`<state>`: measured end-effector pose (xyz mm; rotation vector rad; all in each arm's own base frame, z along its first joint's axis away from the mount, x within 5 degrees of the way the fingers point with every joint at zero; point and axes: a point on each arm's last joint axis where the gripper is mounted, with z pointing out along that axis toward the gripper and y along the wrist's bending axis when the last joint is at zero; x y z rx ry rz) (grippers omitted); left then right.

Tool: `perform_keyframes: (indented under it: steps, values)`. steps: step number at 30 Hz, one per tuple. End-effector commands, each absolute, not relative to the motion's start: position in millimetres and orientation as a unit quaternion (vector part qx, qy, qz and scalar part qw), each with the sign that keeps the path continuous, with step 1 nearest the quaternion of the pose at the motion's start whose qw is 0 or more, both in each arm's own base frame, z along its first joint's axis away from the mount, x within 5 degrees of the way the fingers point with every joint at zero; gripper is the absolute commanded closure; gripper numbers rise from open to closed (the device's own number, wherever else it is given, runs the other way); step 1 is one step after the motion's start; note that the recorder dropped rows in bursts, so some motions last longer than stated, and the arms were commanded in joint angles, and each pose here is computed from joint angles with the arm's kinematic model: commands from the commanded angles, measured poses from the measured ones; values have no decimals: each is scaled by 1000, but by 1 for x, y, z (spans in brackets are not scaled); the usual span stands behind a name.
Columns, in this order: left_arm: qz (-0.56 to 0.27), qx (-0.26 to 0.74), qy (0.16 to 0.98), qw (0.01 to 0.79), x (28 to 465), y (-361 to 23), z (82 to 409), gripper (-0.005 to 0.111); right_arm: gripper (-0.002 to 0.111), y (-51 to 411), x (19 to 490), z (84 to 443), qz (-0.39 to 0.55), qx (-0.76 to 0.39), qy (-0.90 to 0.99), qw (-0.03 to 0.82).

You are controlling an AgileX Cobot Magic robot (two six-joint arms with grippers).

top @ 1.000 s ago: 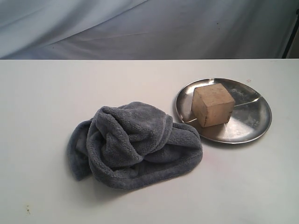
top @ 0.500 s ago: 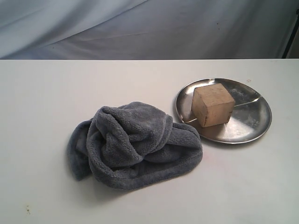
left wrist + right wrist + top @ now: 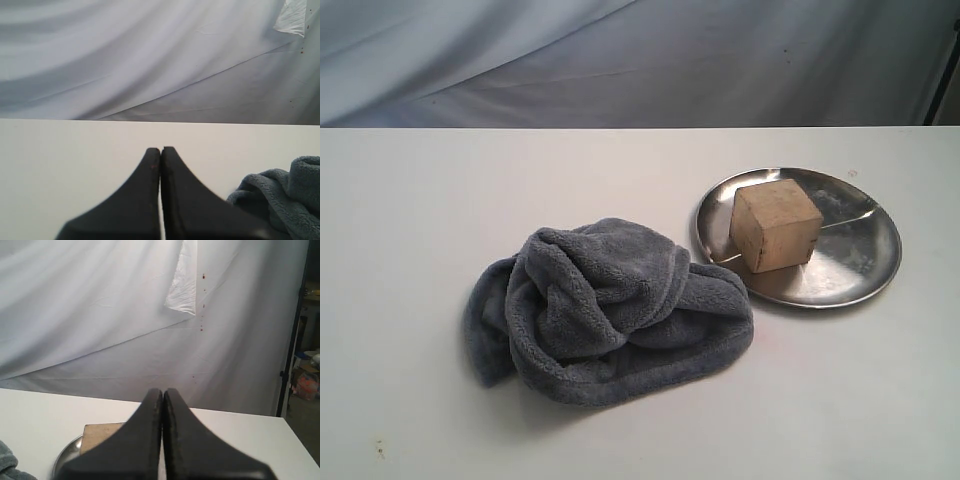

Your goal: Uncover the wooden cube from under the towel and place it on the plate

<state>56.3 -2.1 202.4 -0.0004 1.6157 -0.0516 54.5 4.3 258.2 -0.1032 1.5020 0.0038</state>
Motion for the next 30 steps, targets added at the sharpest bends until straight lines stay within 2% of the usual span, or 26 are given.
perform_keyframes:
  steps: [1,15,26,30]
  values:
    - [-24,-1,723,690,56,-2,201,105,108,4,50,245,11,-38,677,735]
    - [-23,0,723,690,56,-2,201,105,108,5,56,206,42,-10,704,709]
    - [-24,-1,723,690,56,-2,201,105,108,4,56,209,29,-18,692,721]
    - [-24,-1,723,690,56,-2,201,105,108,5,56,205,-8,-59,704,707]
